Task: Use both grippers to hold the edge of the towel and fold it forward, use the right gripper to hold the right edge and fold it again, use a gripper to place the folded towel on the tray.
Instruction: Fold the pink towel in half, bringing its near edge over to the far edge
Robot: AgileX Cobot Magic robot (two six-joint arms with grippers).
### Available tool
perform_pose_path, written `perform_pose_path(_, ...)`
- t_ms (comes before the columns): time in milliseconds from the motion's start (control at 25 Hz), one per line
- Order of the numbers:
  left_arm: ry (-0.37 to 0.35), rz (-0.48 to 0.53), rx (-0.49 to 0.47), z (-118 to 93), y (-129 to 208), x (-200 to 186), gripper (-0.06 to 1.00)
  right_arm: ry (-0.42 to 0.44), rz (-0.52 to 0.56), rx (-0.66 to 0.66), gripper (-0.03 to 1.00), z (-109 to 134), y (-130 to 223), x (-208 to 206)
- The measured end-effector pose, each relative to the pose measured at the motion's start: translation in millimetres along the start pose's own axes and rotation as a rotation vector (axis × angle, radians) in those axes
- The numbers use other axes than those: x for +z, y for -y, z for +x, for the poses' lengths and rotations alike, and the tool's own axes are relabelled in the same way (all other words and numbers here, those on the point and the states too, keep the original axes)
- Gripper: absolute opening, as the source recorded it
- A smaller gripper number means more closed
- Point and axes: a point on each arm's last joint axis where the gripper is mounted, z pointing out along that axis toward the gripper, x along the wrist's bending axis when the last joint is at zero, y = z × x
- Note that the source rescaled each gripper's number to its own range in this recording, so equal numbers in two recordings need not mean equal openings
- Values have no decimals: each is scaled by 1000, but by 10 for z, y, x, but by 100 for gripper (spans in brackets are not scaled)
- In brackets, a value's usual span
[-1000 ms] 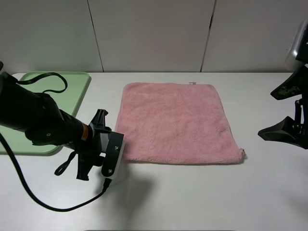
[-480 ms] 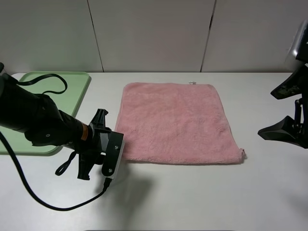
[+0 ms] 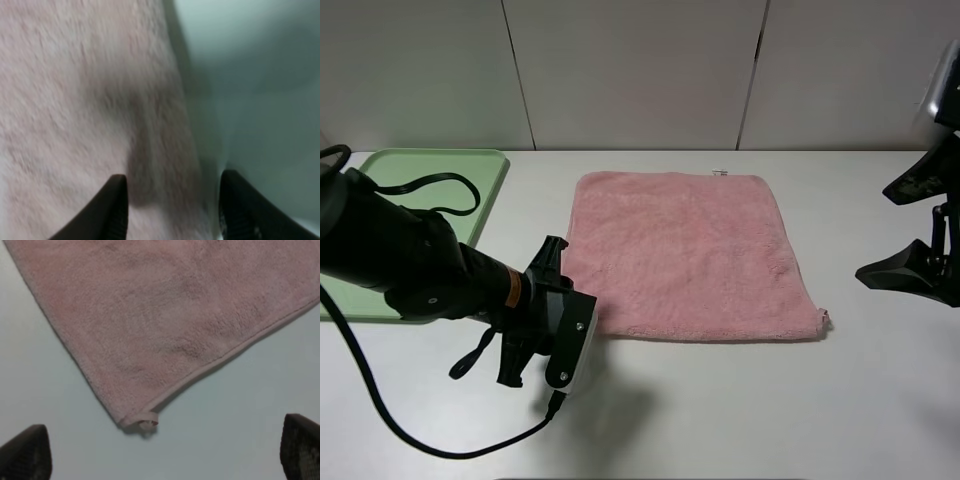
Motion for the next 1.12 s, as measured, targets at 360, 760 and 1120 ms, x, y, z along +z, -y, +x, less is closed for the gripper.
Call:
perform_pose_path(360, 7, -6, 1, -10, -4, 61, 43, 5, -1, 1, 100, -4, -1, 0)
perform_pose_path(760, 37, 14, 8, -49, 5, 80, 3, 8, -2, 2, 100, -7, -2, 0)
perform_pose_path(1120, 38, 14, 8, -50, 5, 82, 0, -26, 7, -23, 100, 37, 22, 19)
